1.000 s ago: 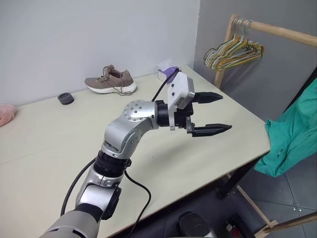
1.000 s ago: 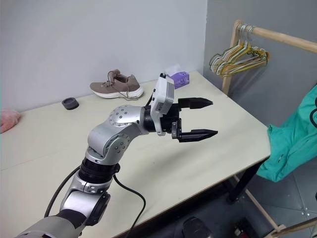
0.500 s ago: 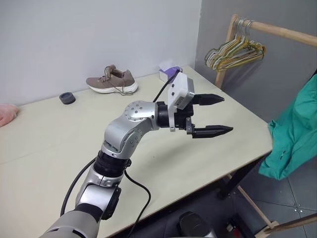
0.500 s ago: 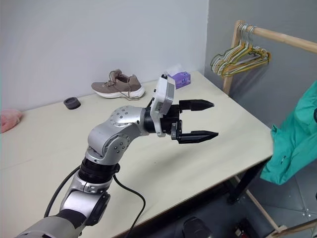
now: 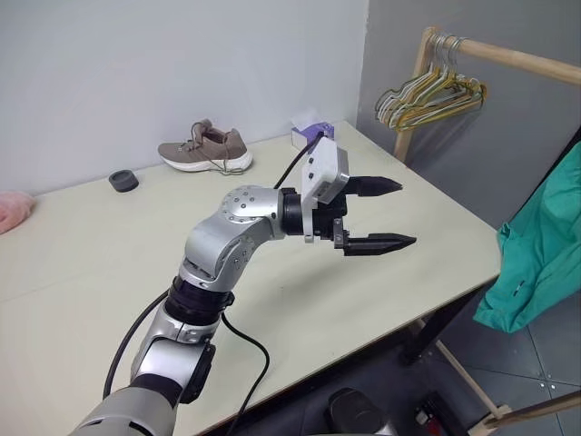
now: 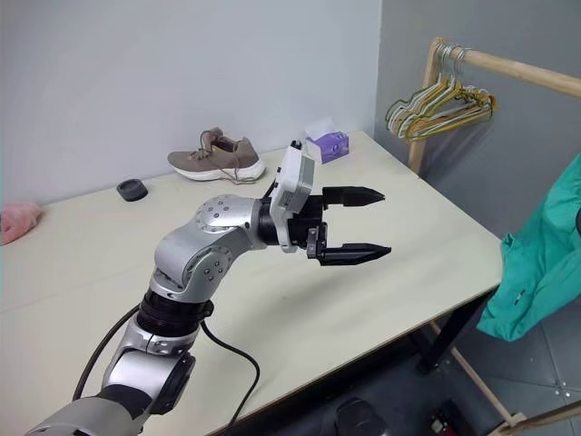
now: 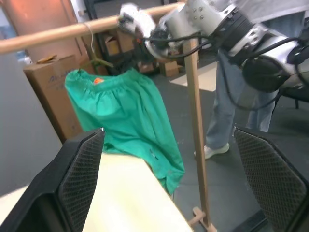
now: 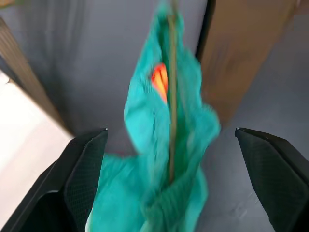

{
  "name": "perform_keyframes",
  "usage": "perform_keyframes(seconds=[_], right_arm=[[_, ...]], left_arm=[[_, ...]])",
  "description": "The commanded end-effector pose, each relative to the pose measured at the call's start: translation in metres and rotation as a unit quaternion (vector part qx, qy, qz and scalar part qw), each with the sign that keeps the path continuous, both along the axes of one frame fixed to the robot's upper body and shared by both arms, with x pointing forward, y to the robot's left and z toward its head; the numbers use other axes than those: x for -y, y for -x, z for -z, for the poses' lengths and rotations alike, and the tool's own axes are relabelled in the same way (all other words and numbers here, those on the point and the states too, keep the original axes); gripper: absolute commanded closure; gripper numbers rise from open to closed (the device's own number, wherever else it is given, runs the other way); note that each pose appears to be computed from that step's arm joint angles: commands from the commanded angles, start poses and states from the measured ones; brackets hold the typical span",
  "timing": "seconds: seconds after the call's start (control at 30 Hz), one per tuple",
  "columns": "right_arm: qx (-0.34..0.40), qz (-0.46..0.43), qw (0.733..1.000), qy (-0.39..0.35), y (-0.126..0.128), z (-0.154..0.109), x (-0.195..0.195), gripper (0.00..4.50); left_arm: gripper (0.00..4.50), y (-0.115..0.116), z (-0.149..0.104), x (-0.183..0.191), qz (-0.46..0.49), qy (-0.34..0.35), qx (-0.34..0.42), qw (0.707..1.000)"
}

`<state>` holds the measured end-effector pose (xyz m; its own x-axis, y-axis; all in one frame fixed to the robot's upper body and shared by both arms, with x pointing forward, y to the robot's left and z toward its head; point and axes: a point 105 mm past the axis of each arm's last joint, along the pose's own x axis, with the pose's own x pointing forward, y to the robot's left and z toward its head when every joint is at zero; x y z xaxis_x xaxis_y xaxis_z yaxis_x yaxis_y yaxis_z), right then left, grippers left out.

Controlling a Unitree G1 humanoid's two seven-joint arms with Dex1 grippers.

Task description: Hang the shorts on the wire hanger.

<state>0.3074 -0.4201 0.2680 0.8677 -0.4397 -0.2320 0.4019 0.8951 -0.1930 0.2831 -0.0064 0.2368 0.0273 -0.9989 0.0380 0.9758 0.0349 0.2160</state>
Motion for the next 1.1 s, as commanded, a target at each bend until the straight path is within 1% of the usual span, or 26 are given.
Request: perform_keyframes(seconds=[0.03, 0.07, 0.13, 0.17, 0.2, 0.27, 0.33, 0.4, 0.5, 0.6, 0.67, 0.77, 0.97, 1.03, 1.1], right_arm=[[0.073, -0.121, 0.983, 0.114, -0.021, -0.035, -0.057, 0.03], [0.087, -0.159, 0.975, 0.124, -0.027, -0.035, -0.078, 0.03], [0.111, -0.233, 0.959, 0.119, -0.038, -0.025, -0.121, 0.03], [0.119, -0.260, 0.951, 0.113, -0.042, -0.019, -0.137, 0.03], [0.124, -0.287, 0.943, 0.113, -0.045, -0.011, -0.155, 0.03], [0.140, -0.379, 0.909, 0.104, -0.050, 0.015, -0.206, 0.03], [0.149, -0.425, 0.887, 0.097, -0.053, 0.040, -0.240, 0.03], [0.151, -0.455, 0.874, 0.080, -0.056, 0.064, -0.266, 0.03], [0.138, -0.515, 0.845, 0.043, -0.057, 0.099, -0.304, 0.03], [0.143, -0.532, 0.835, -0.001, -0.061, 0.116, -0.325, 0.03], [0.141, -0.534, 0.833, -0.019, -0.064, 0.126, -0.332, 0.03], [0.144, -0.533, 0.833, -0.037, -0.068, 0.133, -0.337, 0.03], [0.137, -0.539, 0.830, -0.042, -0.071, 0.139, -0.339, 0.03], [0.133, -0.540, 0.830, -0.042, -0.071, 0.139, -0.336, 0.03], [0.128, -0.537, 0.833, -0.045, -0.071, 0.141, -0.333, 0.03]], left_arm=[[0.00, -0.024, 0.001, -0.023, -0.099, 0.001, 0.019, 0.995], [0.00, -0.036, 0.005, -0.032, -0.147, -0.001, 0.020, 0.989], [0.00, -0.064, 0.015, -0.062, -0.269, -0.010, 0.023, 0.963], [0.00, -0.073, 0.021, -0.075, -0.317, -0.014, 0.020, 0.948], [0.00, -0.081, 0.027, -0.090, -0.366, -0.015, 0.010, 0.930], [0.00, -0.091, 0.043, -0.130, -0.476, -0.025, -0.001, 0.879], [0.00, -0.088, 0.056, -0.162, -0.554, -0.042, 0.010, 0.832], [0.00, -0.078, 0.068, -0.189, -0.611, -0.053, 0.014, 0.789], [0.00, -0.061, 0.086, -0.225, -0.685, -0.032, -0.012, 0.728], [0.00, -0.046, 0.104, -0.247, -0.728, -0.023, -0.051, 0.683], [0.00, -0.040, 0.107, -0.253, -0.739, -0.021, -0.053, 0.671], [0.00, -0.038, 0.105, -0.257, -0.743, -0.011, -0.057, 0.667], [0.00, -0.039, 0.104, -0.255, -0.733, -0.008, -0.058, 0.677], [0.00, -0.042, 0.100, -0.249, -0.723, -0.006, -0.051, 0.689], [0.00, -0.042, 0.097, -0.245, -0.718, -0.001, -0.043, 0.695]])
